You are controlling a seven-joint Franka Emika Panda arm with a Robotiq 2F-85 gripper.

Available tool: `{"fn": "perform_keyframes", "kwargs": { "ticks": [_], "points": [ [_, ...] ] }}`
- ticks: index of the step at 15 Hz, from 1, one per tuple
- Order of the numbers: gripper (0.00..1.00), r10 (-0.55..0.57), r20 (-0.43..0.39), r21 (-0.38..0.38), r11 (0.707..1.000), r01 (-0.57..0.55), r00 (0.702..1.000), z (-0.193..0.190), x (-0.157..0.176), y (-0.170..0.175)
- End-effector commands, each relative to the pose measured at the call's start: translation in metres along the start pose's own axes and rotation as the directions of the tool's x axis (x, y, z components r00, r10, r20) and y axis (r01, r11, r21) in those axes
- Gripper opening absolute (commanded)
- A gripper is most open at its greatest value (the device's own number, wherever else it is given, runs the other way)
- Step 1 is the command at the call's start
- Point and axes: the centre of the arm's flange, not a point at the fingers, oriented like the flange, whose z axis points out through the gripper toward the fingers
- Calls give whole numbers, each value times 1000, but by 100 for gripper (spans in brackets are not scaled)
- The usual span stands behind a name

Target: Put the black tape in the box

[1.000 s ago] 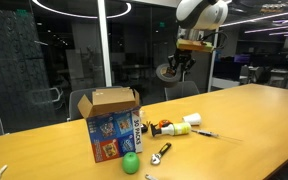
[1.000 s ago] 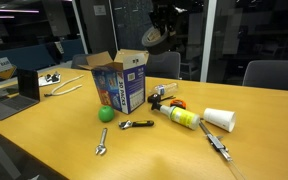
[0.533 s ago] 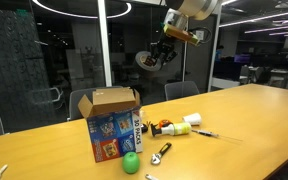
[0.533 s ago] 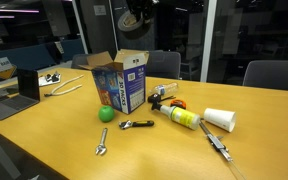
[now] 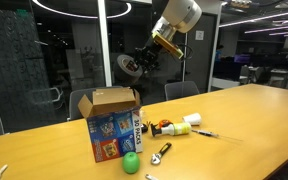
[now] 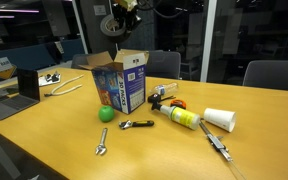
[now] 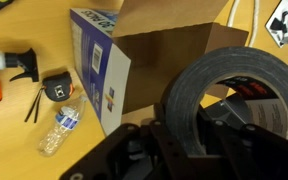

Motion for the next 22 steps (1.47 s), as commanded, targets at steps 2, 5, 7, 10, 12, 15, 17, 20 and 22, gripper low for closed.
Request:
{"fn": "perform_keyframes", "kwargs": {
  "ticks": [2, 5, 7, 10, 12, 15, 17, 20, 22],
  "points": [
    [15, -14, 52, 110, 994, 8, 999, 50, 19, -8],
    [15, 1, 111, 120, 993, -14, 994, 88, 18, 0],
    [15, 11, 144, 120, 992, -29, 990, 107, 18, 4],
    [15, 25, 177, 109, 993, -45, 984, 128, 20, 12],
    [57, 35, 195, 99, 994, -55, 980, 136, 21, 13],
    [72, 36, 203, 100, 993, -58, 979, 141, 24, 14],
    [88, 36, 202, 101, 993, -58, 979, 141, 26, 12],
    [100, 35, 195, 95, 994, -55, 980, 133, 29, 10],
    [100, 17, 203, 54, 998, -29, 979, 116, 32, 7]
  ]
}}
